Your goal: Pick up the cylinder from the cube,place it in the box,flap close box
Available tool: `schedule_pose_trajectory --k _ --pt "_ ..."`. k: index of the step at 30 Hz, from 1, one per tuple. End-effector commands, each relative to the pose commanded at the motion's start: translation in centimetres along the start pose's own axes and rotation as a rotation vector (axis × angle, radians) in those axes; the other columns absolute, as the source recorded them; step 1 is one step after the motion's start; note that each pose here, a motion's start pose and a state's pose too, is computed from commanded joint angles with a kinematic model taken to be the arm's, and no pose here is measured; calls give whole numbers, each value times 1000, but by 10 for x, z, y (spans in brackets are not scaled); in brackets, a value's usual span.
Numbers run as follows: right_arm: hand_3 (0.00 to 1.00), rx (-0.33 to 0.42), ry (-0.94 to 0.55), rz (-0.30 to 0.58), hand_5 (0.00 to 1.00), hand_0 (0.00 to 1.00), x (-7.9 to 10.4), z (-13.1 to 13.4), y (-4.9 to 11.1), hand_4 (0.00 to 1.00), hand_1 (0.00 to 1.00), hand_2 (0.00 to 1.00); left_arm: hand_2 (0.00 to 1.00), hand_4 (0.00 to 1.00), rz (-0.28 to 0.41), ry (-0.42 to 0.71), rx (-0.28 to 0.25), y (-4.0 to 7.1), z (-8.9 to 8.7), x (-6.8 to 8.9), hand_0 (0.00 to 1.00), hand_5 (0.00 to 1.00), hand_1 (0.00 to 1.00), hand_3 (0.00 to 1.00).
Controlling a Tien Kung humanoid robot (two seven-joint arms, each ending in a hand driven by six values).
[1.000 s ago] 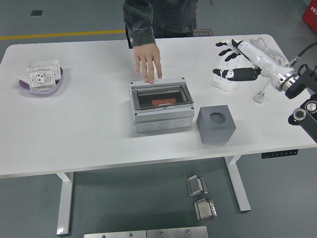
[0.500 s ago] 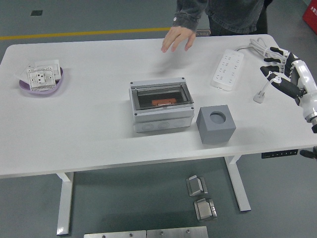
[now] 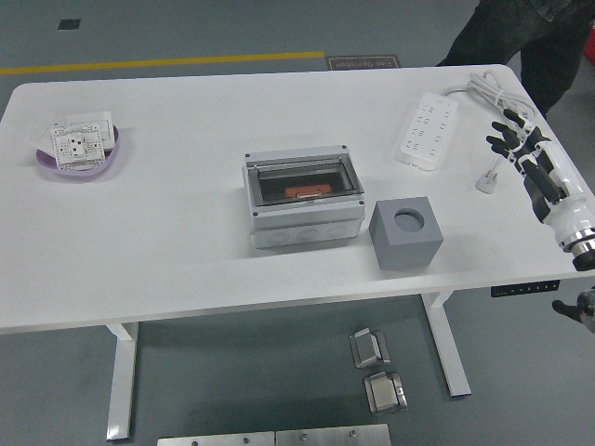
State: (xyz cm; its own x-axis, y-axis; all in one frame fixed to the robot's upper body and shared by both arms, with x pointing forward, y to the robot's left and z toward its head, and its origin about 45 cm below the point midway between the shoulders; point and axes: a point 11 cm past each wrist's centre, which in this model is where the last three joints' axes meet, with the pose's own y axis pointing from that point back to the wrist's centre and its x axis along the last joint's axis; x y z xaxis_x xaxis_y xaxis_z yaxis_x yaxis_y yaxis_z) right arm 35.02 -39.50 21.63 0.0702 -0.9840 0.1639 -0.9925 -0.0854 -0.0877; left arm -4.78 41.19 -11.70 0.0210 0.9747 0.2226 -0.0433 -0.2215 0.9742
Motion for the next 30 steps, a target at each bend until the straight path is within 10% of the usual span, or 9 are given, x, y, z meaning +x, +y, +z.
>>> schedule_pose_trajectory --k 30 --pt "911 29 148 23 835 949 15 -10 7 946 851 879 638 559 82 -46 -10 1 24 26 725 216 713 661"
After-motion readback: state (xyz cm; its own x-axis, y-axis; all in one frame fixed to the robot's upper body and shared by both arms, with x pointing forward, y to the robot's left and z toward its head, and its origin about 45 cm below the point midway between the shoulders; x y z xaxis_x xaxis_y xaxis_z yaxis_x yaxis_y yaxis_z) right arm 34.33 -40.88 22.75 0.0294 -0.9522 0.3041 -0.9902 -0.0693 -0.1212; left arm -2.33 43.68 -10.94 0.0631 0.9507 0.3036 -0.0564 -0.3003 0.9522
